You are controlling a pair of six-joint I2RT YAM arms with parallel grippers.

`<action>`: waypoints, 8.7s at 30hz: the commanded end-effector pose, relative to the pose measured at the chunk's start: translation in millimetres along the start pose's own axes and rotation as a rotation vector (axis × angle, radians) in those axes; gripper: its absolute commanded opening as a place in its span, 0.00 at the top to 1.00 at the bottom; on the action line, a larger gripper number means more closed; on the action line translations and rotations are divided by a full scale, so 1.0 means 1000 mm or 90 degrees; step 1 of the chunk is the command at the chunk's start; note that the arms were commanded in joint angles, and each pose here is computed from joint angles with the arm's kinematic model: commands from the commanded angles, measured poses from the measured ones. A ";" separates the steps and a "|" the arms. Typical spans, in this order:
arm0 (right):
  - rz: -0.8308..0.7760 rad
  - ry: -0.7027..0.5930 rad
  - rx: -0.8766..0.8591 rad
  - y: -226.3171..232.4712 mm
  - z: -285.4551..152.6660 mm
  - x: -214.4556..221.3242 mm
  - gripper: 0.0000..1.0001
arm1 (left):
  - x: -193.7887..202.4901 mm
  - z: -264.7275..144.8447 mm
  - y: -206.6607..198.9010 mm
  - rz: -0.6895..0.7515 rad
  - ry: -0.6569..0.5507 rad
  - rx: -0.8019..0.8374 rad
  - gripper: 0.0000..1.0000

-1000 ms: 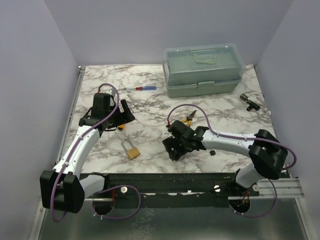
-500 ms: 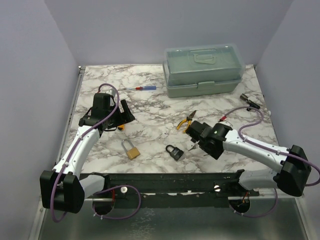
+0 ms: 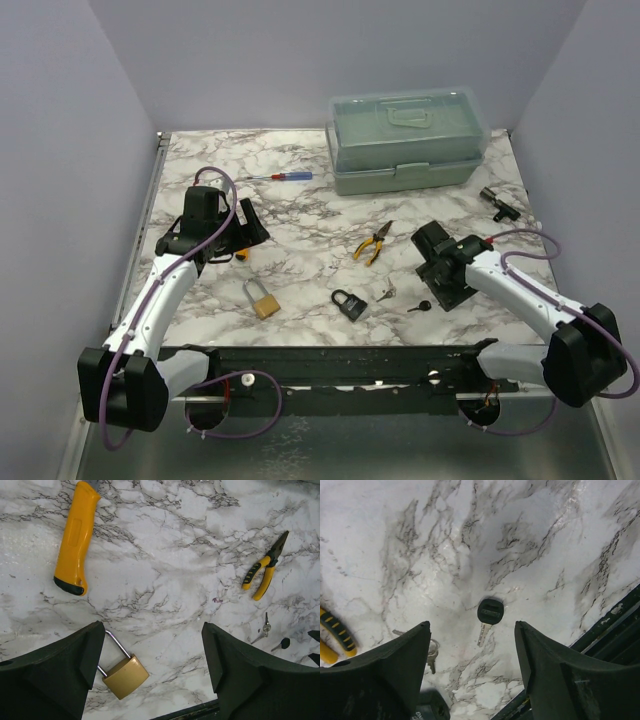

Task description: Unlock with the key

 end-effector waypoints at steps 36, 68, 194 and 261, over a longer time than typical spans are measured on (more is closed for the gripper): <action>-0.051 0.080 0.081 -0.026 0.067 0.041 0.78 | -0.006 -0.010 -0.008 0.012 -0.014 0.012 0.15; 0.006 0.055 -0.207 0.059 -0.035 -0.010 1.00 | 0.054 -0.016 -0.128 0.005 0.039 0.413 0.18; -0.734 -0.060 -1.424 0.031 -0.250 0.041 0.63 | 0.096 -0.141 -0.219 0.389 0.253 0.730 1.00; -0.705 -0.009 -1.357 0.046 -0.222 0.048 1.00 | 0.093 -0.101 -0.221 0.377 0.218 0.669 0.67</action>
Point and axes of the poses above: each gripper's point midway between its finger pads, its own z axis out along the fingers, its own y axis along the line the jaws close on, x = y × z, the point moved 4 cm from there along -z, back along the fingers, and after that the axes turned 5 degrees about -z, right-handed, at the moved point
